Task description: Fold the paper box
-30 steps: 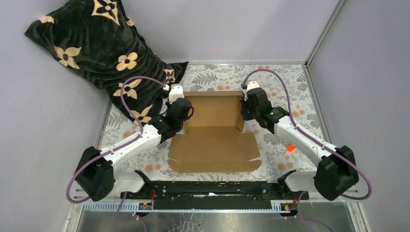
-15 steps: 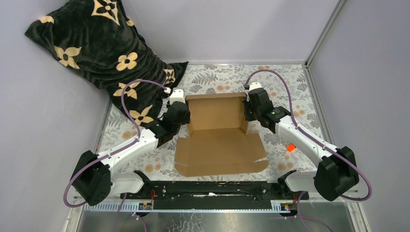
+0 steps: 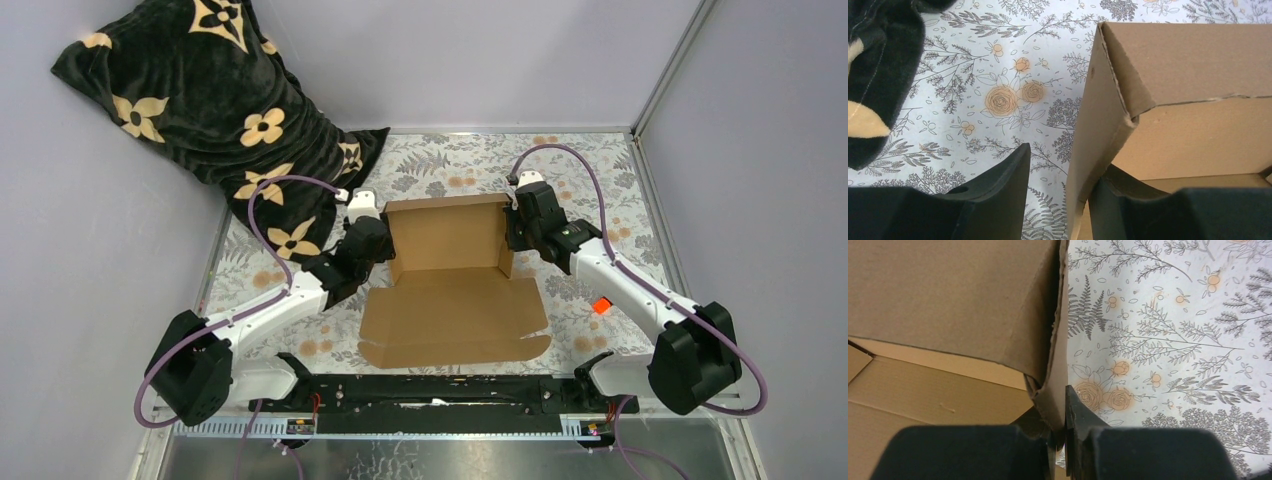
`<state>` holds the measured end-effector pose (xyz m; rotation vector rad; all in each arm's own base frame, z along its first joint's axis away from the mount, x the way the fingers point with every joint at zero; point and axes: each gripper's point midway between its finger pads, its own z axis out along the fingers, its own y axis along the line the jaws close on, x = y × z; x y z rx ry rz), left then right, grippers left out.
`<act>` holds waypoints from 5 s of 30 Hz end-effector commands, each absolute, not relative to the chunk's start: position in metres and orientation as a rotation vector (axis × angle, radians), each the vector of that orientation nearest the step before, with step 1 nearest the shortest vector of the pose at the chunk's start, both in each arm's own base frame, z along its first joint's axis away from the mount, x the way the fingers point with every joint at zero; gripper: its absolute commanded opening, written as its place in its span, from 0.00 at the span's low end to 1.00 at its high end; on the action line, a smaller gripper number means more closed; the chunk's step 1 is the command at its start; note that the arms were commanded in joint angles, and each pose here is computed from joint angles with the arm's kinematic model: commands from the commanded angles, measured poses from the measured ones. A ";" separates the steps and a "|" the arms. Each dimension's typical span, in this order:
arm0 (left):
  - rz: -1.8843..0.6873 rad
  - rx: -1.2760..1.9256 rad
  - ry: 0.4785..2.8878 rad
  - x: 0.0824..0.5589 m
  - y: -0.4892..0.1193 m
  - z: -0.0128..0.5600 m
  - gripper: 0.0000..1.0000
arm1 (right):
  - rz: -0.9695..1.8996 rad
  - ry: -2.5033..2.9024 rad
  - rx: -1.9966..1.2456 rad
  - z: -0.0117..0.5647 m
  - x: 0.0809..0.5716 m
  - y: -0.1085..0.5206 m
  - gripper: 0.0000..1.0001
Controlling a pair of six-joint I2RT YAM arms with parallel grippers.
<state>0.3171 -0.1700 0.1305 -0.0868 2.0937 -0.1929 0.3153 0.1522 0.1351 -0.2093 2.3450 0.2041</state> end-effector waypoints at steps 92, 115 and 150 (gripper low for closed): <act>0.463 -0.146 1.964 0.297 -0.110 0.137 0.00 | 0.088 2.336 -0.034 0.138 0.322 0.104 0.00; 0.592 -0.195 1.944 0.300 -0.103 0.146 0.15 | 0.075 2.315 -0.026 0.147 0.322 0.098 0.00; -0.240 -0.048 1.976 0.281 -0.184 0.108 0.58 | 0.216 2.354 0.008 0.119 0.331 0.121 0.00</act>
